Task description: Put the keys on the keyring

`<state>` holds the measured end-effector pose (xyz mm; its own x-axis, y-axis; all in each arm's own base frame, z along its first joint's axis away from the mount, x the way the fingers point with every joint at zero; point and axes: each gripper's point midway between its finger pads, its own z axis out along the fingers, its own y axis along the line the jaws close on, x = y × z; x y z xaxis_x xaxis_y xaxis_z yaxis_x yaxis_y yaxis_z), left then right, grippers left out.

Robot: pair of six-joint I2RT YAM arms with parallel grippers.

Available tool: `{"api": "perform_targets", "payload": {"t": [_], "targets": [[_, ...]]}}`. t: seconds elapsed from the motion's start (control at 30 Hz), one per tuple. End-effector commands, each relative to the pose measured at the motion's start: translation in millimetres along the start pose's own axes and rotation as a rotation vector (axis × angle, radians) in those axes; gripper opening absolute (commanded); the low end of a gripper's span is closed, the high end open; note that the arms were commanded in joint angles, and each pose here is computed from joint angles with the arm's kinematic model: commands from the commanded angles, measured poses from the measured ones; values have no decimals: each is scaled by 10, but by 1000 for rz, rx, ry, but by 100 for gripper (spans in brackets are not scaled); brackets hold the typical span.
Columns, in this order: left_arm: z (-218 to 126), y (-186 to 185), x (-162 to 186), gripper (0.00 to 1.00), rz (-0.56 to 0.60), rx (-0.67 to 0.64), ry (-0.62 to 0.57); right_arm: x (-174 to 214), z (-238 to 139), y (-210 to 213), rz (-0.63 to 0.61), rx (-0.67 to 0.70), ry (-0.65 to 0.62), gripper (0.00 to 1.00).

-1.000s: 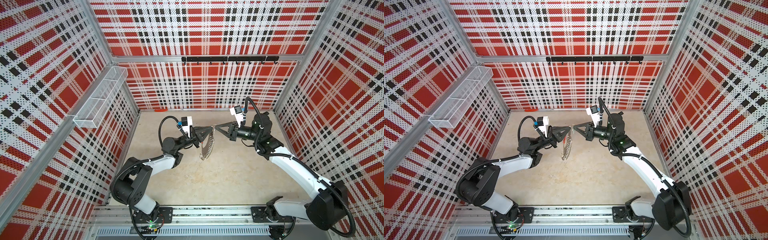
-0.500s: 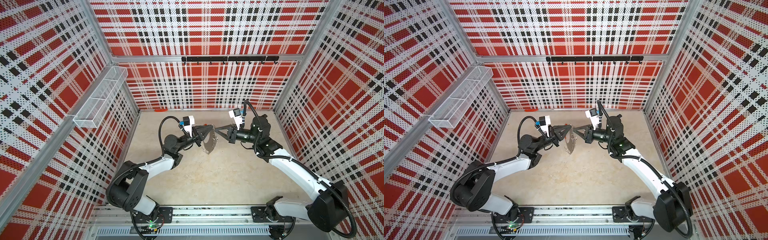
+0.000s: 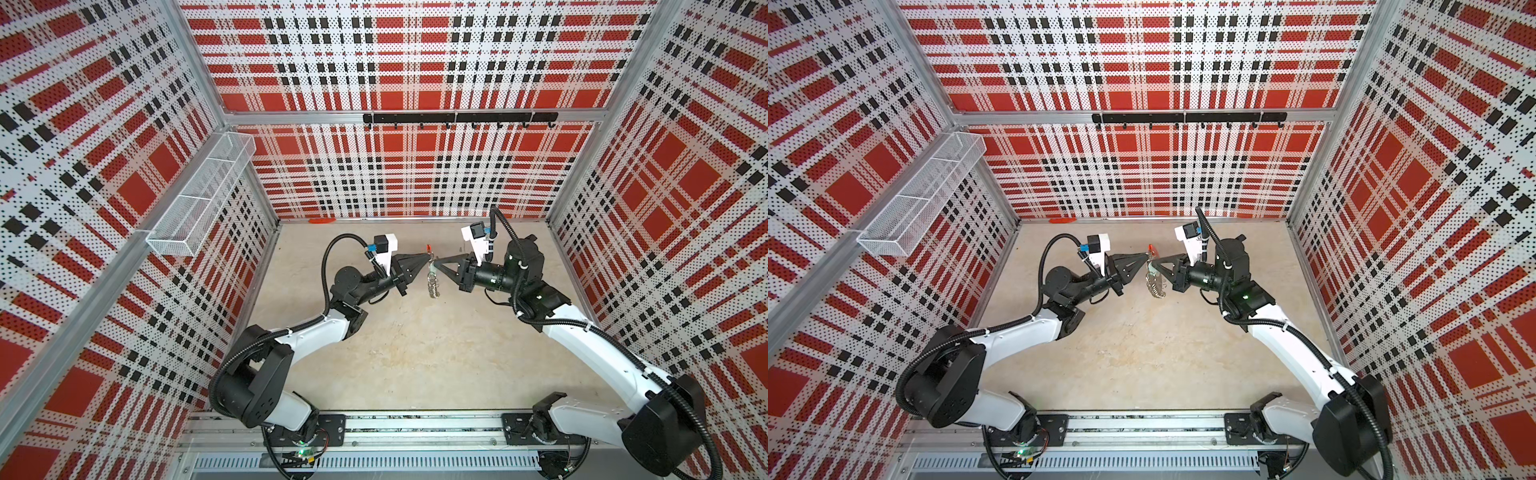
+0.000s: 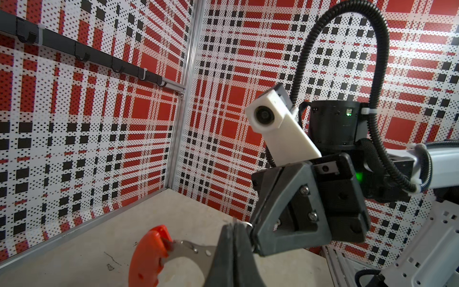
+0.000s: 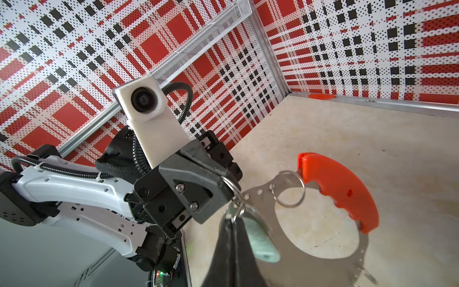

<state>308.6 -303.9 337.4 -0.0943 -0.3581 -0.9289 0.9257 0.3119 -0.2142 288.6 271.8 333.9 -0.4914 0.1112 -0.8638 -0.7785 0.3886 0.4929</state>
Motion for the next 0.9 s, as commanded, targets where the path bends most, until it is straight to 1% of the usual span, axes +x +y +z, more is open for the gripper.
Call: {"api": "perform_targets", "payload": {"t": [0.0,0.23,0.33,0.47,0.57,0.67,0.73,0.87], "targets": [[2,196,-171,0,28,-93,-43,-48,-109,216,-72,-27,-14,0],[5,169,-169,0,22,-80,-38,-14,-136,-9,-63,89,-11,0],[3,155,-157,0,19,-72,-33,127,-150,-260,-30,182,8,0],[-16,157,-149,0,25,-81,-27,692,-208,-825,59,372,118,0],[-32,152,-128,0,25,-82,-21,1171,-261,-1153,159,467,202,0],[-34,143,-98,0,21,-78,-14,1571,-285,-1437,252,530,263,0],[-31,140,-86,0,16,-75,-11,1757,-289,-1610,296,565,292,0],[-38,106,-75,0,8,-67,-7,1978,-277,-1955,375,619,334,0]]}}
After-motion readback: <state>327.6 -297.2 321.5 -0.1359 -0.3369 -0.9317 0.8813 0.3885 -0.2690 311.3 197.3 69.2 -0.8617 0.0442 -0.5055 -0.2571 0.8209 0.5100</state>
